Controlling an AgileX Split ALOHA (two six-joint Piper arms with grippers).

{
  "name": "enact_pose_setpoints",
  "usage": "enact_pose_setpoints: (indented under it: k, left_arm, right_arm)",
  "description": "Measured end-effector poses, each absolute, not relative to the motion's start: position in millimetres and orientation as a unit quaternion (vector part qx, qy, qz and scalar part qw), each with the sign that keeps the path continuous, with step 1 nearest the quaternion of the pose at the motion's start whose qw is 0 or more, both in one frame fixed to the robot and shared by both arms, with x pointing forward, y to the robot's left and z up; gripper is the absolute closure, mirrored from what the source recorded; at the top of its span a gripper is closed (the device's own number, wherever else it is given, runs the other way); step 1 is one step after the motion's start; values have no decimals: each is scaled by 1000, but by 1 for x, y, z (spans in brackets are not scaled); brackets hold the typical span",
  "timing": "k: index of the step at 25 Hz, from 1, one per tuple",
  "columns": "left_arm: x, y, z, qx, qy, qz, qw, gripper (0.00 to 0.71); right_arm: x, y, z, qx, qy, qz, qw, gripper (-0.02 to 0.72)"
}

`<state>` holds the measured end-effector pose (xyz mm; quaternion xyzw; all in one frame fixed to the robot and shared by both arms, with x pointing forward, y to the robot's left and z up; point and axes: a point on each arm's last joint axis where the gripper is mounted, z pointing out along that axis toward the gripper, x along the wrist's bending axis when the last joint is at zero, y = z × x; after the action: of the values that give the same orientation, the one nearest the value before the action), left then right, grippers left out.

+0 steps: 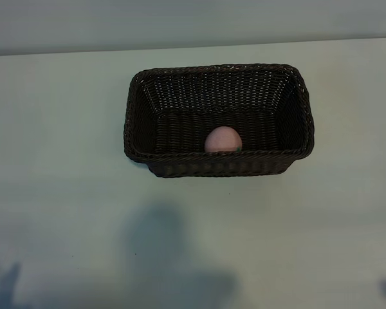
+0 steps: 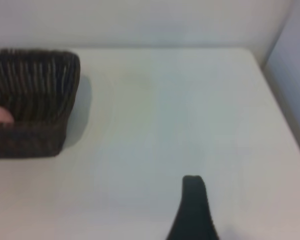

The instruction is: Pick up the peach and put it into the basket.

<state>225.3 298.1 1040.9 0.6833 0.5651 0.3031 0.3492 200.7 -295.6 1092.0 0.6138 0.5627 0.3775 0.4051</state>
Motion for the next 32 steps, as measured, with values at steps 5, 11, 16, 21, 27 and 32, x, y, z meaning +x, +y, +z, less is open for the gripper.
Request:
enact_pose_setpoints:
  k: [5, 11, 16, 21, 27, 32]
  left_arm:
    - [225, 298, 1041, 683, 565, 303, 349, 115]
    - [225, 298, 1041, 683, 565, 303, 349, 115]
    - [225, 298, 1041, 683, 565, 303, 349, 115]
    - [225, 298, 1041, 683, 565, 303, 349, 115]
    - [225, 298, 1041, 683, 565, 303, 349, 116]
    - [225, 298, 1041, 683, 565, 303, 349, 116]
  right_arm:
    - [215, -297, 1066, 634, 581, 348, 373, 162]
    - [224, -297, 1051, 638, 593, 332, 362, 162]
    - [225, -296, 1053, 634, 591, 343, 363, 162]
    - [230, -295, 1049, 630, 588, 354, 363, 162]
    - [233, -294, 1049, 626, 584, 368, 364, 162]
    - [233, -294, 1049, 626, 584, 368, 364, 162]
